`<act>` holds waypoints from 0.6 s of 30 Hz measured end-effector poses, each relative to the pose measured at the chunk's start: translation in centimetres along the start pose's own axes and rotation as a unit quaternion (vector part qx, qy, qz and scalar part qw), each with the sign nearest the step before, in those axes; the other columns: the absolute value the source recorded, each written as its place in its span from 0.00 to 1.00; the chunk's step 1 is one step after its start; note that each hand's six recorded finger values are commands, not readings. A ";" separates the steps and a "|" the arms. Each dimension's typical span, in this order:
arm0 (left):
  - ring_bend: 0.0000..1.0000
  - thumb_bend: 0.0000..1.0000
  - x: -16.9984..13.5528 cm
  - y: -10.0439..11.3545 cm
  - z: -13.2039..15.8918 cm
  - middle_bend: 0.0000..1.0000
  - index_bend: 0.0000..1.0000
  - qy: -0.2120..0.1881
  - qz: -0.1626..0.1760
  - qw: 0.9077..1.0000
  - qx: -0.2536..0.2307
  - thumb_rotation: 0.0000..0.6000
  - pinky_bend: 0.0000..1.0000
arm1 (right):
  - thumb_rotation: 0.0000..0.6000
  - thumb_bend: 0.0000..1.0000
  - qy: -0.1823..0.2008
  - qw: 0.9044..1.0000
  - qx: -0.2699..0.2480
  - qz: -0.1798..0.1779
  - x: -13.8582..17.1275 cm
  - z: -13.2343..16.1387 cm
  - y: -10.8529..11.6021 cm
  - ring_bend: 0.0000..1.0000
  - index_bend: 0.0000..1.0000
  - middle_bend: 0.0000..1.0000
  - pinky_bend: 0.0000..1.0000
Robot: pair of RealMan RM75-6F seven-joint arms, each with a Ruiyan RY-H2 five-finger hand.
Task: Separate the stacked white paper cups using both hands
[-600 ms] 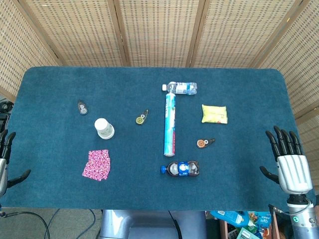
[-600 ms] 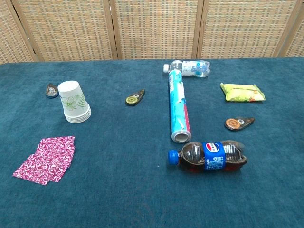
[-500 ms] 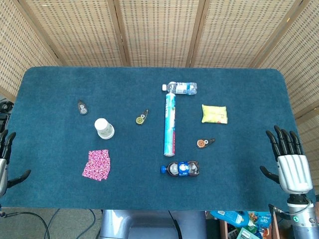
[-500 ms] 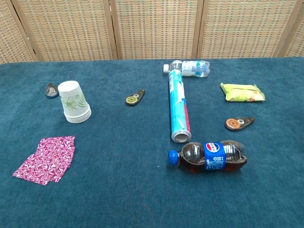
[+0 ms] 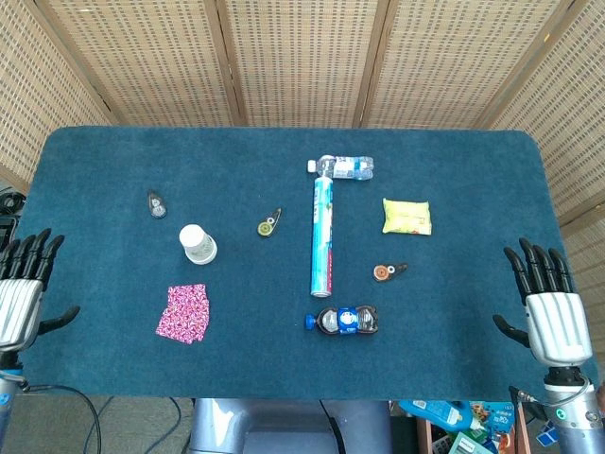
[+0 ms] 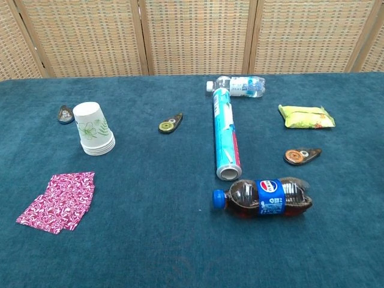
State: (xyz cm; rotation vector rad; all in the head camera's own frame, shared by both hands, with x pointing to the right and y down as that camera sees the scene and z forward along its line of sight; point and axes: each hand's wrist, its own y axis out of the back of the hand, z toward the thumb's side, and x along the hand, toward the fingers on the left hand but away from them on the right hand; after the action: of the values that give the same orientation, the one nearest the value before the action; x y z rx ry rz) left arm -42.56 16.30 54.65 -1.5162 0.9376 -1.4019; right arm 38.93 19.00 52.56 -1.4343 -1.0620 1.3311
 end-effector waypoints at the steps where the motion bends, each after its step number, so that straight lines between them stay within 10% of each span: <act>1: 0.08 0.17 1.0 -0.2 0.4 0.01 0.00 -0.016 -0.005 1.000 0.006 1.00 0.20 | 1.00 0.00 -0.001 1.000 0.001 0.001 -0.1 0.0 -0.1 0.00 0.00 0.00 0.00; 8: 0.17 0.17 9.4 -3.2 4.9 0.11 0.01 -0.126 -0.050 0.989 0.064 1.00 0.27 | 1.00 0.00 -0.026 0.999 0.010 0.017 -0.8 -1.1 -1.0 0.00 0.00 0.00 0.00; 18: 0.21 0.17 15.6 -6.7 9.5 0.14 0.07 -0.165 -0.070 0.979 0.098 1.00 0.30 | 1.00 0.00 -0.052 0.998 0.010 0.024 -1.4 -2.6 -1.3 0.00 0.00 0.00 0.00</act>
State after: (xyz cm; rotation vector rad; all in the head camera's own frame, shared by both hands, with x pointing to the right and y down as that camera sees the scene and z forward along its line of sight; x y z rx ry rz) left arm -31.85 5.14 66.45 -1.6236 0.4823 -1.2470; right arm 41.41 17.79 54.27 -1.3954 -1.0846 1.4602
